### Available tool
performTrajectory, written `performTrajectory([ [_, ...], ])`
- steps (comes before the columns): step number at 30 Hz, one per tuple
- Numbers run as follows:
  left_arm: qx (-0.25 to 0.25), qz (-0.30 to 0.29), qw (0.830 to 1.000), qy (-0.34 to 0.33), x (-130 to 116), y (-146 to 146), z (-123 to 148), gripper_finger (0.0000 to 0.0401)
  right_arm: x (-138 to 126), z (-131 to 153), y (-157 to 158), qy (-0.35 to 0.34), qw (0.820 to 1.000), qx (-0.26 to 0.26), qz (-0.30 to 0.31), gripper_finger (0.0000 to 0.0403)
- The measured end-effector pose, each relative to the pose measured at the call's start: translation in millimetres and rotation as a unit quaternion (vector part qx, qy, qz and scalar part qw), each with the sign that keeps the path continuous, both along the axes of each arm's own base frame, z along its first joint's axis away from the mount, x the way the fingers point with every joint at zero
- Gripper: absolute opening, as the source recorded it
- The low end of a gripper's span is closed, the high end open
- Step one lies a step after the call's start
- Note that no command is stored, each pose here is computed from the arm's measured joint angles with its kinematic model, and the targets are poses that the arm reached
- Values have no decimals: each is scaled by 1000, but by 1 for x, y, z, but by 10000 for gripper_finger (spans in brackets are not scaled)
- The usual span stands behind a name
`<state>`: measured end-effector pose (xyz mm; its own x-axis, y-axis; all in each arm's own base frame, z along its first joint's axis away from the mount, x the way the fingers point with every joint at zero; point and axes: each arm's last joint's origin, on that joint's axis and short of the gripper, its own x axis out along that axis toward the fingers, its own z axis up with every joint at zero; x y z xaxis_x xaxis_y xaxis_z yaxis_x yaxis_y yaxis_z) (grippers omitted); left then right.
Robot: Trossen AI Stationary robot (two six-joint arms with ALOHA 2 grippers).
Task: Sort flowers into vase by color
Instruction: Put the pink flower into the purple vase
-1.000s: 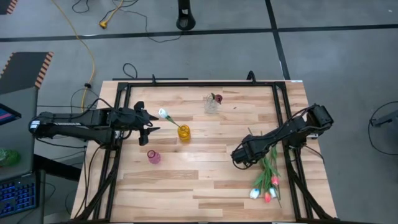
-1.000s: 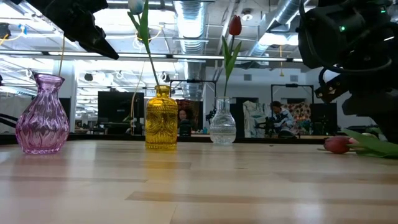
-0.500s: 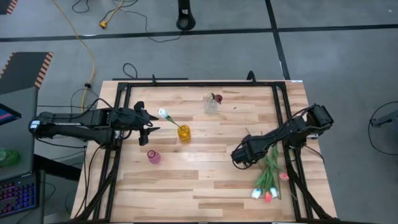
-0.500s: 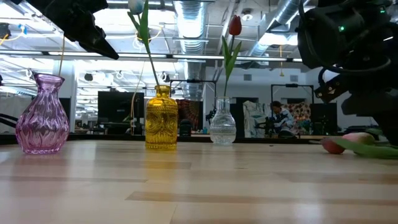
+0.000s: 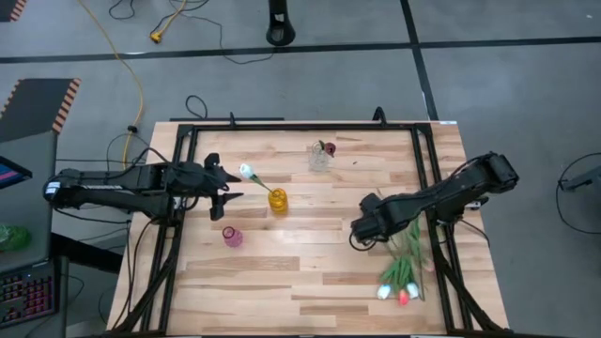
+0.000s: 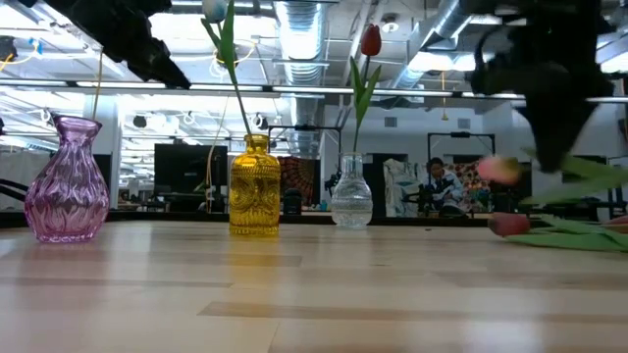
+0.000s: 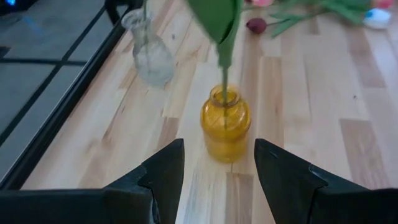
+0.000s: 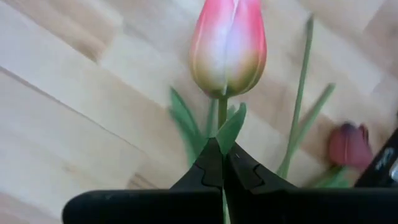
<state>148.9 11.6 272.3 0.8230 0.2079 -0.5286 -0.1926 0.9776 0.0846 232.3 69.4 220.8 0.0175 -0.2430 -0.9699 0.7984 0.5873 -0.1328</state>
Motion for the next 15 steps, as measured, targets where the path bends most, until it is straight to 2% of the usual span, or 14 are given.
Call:
performTrajectory([
  [8, -4, -23, 999, -27, 3, -1, 4, 183, -2, 40, -5, -138, 989, -45, 5, 22],
  [15, -24, -55, 998, -31, 3, -3, 5, 183, 9, 64, -4, -275, 958, -54, 61, 22],
])
